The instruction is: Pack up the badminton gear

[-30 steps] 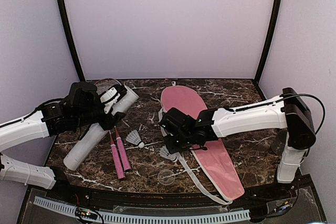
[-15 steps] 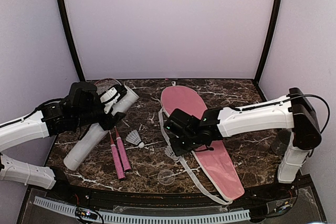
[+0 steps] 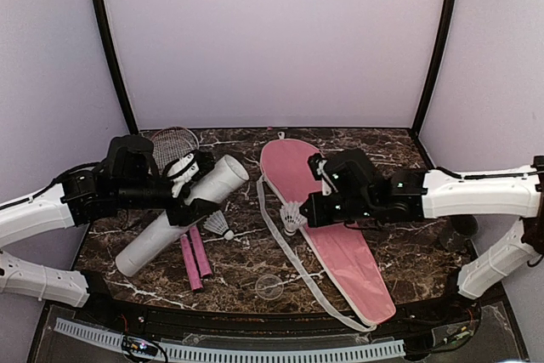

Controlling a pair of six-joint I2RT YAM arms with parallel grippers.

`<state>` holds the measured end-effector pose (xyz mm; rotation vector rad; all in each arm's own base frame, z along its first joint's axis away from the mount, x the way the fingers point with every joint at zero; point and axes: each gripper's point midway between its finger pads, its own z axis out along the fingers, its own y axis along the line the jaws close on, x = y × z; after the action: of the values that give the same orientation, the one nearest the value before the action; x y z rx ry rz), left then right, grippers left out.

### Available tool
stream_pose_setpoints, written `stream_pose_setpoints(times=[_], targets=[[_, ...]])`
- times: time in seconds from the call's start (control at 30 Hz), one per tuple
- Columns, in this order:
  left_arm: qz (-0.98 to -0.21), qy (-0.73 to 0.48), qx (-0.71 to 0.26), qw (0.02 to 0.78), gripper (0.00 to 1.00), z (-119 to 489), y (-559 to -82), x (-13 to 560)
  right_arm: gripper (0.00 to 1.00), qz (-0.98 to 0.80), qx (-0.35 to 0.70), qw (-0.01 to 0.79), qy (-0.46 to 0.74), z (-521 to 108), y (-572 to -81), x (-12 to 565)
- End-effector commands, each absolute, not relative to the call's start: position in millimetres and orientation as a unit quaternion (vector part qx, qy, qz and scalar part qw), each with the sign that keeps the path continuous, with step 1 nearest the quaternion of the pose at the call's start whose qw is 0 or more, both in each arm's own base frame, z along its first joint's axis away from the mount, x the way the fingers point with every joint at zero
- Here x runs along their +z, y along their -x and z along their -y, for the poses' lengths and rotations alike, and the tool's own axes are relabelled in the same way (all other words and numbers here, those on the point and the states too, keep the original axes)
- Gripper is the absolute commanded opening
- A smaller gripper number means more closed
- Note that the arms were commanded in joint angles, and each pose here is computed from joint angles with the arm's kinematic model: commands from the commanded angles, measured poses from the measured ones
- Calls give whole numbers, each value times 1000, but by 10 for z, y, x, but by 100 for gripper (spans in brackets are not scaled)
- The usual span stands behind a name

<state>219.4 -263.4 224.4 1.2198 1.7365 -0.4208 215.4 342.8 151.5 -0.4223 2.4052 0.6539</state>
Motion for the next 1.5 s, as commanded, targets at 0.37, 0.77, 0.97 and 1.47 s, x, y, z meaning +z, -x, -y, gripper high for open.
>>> stream_pose_setpoints(times=[0.37, 0.77, 0.97, 1.47], targets=[[-635, -581, -247, 445, 59, 3000, -1662, 2215, 0, -678, 554, 450, 176, -3611, -1934, 3333], [-636, -584, -249, 438, 59, 3025, -1654, 2182, 0, -682, 560, 408, 235, -3874, -1772, 3128], [-635, -586, -253, 436, 59, 3035, -1633, 2176, 0, -704, 529, 390, 268, -4066, -1760, 2950], [-634, -589, -256, 430, 59, 3064, -1618, 2149, 0, -721, 484, 344, 357, -4455, -1609, 2715]])
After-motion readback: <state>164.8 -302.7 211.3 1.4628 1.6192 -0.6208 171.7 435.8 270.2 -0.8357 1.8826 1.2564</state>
